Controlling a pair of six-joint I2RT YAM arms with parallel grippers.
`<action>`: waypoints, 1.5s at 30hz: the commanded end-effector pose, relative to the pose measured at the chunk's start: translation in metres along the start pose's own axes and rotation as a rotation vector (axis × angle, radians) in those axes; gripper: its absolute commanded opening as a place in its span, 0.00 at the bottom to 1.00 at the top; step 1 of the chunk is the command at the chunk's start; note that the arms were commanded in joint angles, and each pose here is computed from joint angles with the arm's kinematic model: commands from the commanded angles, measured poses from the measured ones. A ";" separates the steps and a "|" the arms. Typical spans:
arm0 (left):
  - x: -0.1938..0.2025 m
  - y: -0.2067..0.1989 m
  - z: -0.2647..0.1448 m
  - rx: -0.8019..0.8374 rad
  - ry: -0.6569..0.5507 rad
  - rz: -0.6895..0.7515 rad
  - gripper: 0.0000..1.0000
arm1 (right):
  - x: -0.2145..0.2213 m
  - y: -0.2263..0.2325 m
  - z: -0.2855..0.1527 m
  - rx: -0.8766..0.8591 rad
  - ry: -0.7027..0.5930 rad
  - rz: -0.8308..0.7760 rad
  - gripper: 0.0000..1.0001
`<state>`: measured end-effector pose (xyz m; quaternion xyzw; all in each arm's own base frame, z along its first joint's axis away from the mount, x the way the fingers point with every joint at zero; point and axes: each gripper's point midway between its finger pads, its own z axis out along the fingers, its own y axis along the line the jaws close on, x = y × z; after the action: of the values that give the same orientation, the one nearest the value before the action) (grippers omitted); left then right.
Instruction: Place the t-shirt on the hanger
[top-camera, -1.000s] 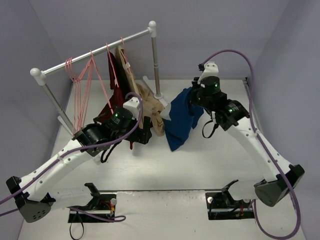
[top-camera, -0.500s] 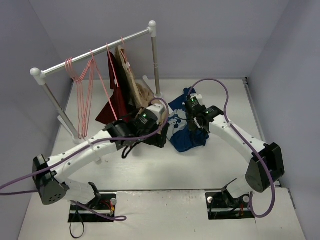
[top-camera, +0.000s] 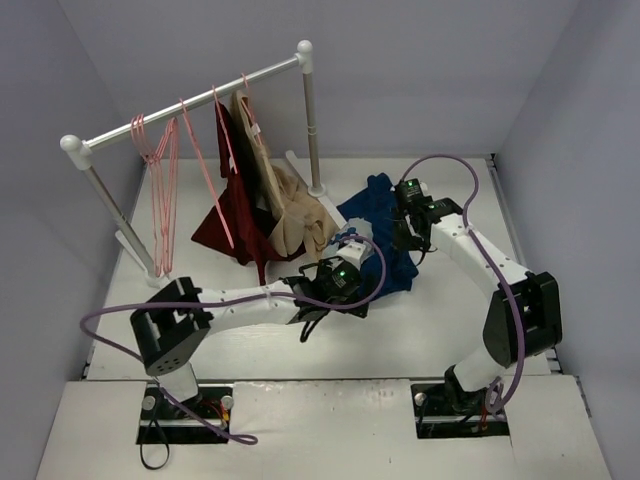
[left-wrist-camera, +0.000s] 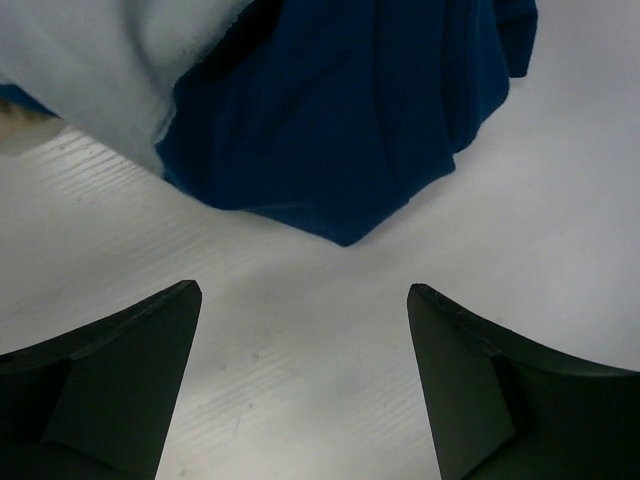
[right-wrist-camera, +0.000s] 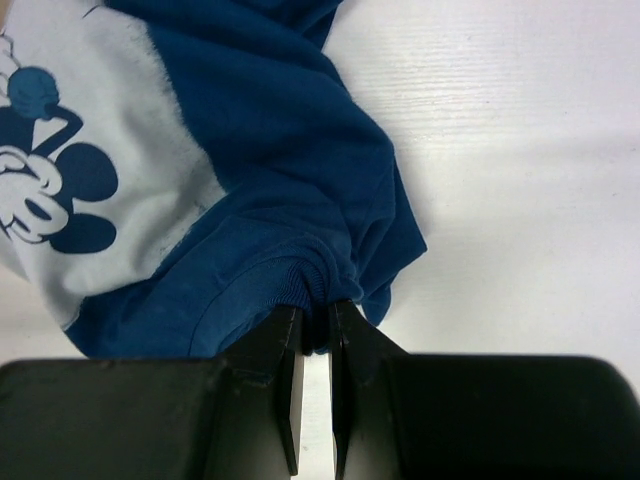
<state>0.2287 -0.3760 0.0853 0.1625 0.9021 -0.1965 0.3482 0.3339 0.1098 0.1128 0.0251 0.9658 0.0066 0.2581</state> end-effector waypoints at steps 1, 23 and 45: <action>-0.060 -0.041 0.006 0.088 -0.197 -0.065 0.80 | -0.029 0.007 -0.010 -0.064 -0.052 0.025 0.00; -0.154 -0.024 -0.089 0.140 -0.263 0.313 0.00 | -0.053 -0.020 -0.063 -0.071 -0.208 -0.017 0.00; -0.093 0.071 -0.058 0.268 0.284 0.247 0.09 | -0.003 0.024 -0.047 -0.204 0.007 -0.079 0.00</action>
<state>0.2822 -0.3086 0.1530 0.3416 0.8849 -0.2549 0.1881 0.3005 0.1267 0.1588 -0.0438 0.9603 0.1010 0.2564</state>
